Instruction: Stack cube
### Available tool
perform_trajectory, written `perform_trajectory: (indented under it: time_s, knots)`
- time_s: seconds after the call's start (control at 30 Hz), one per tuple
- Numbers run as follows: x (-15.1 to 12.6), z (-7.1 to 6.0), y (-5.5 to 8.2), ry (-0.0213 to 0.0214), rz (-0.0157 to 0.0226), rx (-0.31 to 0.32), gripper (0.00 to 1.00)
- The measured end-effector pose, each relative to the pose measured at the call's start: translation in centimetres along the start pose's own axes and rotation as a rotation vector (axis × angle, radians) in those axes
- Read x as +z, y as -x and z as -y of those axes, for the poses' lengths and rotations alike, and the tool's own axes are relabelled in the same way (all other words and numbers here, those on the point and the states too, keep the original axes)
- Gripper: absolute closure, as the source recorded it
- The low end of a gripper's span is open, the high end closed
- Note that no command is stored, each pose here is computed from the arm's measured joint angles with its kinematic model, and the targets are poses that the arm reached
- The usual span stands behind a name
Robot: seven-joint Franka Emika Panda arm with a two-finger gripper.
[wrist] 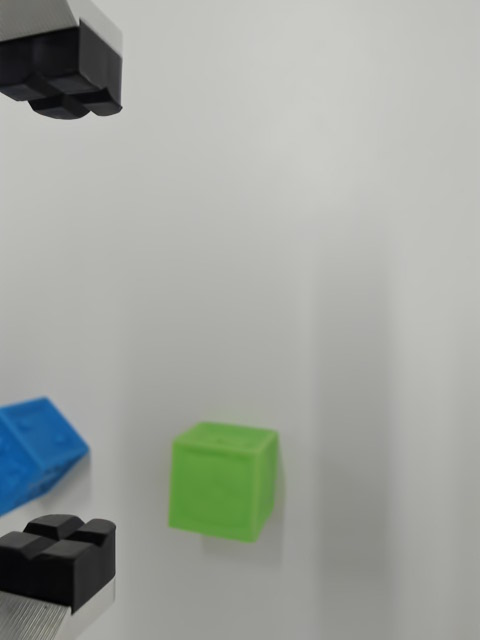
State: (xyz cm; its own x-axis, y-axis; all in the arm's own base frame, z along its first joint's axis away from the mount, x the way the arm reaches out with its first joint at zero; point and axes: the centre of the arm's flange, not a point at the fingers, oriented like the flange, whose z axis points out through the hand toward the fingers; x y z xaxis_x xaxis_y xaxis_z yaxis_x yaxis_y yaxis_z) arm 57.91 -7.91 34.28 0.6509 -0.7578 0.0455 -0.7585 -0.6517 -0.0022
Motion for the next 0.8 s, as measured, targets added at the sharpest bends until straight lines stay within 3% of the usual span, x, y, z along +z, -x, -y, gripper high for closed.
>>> perform_trajectory:
  time_s: [0.8]
  knots:
    - [7.7, -4.2, -2.3, 0.0033, 0.0221, -0.006, 0.00]
